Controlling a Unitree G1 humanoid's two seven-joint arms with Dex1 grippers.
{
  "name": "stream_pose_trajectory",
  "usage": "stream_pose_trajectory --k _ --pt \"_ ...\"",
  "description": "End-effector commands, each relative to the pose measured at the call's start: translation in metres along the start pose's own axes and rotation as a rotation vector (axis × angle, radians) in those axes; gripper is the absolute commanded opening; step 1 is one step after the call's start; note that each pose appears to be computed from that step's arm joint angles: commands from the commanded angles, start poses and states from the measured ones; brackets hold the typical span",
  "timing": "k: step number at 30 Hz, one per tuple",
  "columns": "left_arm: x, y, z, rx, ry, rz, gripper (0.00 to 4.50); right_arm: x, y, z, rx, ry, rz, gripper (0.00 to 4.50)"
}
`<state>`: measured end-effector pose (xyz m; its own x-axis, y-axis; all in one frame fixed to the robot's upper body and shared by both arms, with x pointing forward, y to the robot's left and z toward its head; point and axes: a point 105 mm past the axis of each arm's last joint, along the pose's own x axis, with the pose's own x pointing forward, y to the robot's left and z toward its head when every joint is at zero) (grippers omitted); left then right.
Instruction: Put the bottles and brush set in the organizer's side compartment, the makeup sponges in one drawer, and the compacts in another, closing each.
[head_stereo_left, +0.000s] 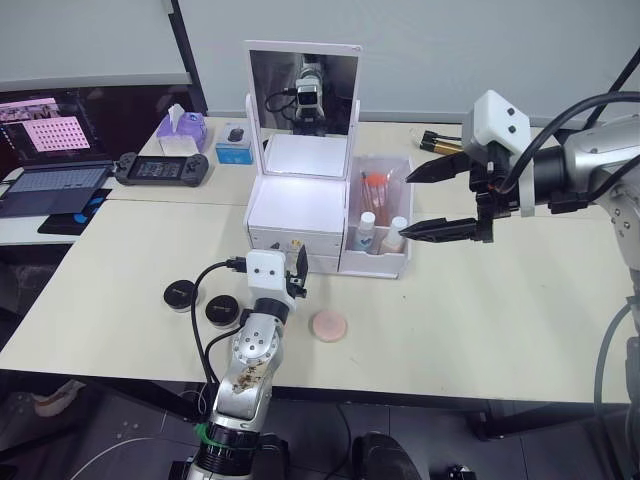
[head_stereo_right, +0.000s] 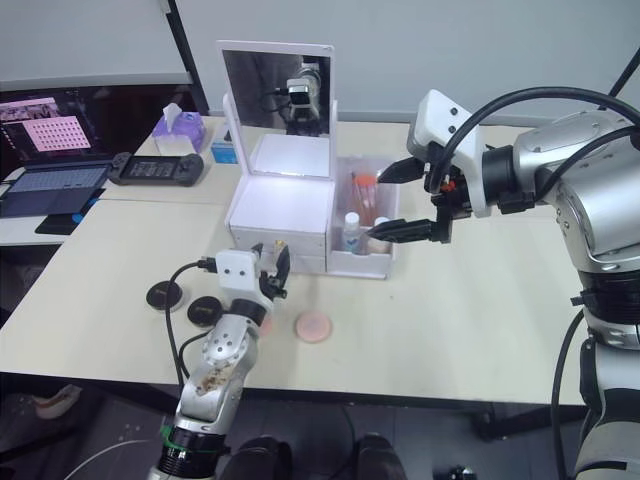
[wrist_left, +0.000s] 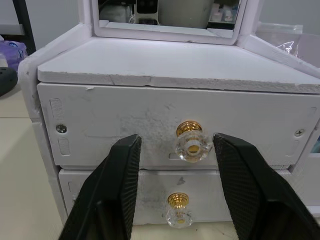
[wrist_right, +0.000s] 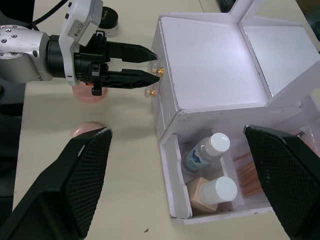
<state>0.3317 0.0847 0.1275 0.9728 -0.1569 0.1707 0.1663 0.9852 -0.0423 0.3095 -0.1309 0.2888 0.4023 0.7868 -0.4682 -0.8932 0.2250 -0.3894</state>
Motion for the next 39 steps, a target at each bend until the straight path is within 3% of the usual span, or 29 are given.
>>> stream_pose_trajectory --k 1,3,4,10,19,31,34,39 --pt "0.003 -0.006 0.013 -0.020 -0.058 -0.009 1.15 -0.009 -0.005 0.017 -0.054 -0.035 -0.051 4.50" --pt "0.003 -0.010 0.015 -0.016 -0.068 -0.029 0.57 -0.009 -0.007 0.019 -0.055 -0.041 -0.060 4.50" --pt "0.003 -0.011 0.015 -0.014 -0.070 -0.039 0.55 -0.010 -0.008 0.020 -0.056 -0.042 -0.063 4.50" --pt "-0.019 -0.010 0.011 0.034 -0.027 -0.118 0.55 -0.008 -0.007 0.016 -0.062 -0.042 -0.069 4.50" --pt "-0.066 -0.017 0.014 -0.057 0.066 -0.306 0.55 0.002 -0.004 0.008 -0.049 -0.062 -0.051 4.50" --pt "-0.079 -0.018 0.016 -0.079 0.141 -0.342 0.55 0.007 0.000 0.002 -0.032 -0.077 -0.031 4.50" --pt "-0.082 -0.024 0.019 -0.174 0.146 -0.394 1.42 0.006 0.003 0.002 -0.016 -0.082 -0.007 4.50" --pt "-0.086 -0.012 0.031 -0.184 0.101 -0.370 3.07 0.002 0.009 0.005 0.010 -0.098 0.054 4.50"
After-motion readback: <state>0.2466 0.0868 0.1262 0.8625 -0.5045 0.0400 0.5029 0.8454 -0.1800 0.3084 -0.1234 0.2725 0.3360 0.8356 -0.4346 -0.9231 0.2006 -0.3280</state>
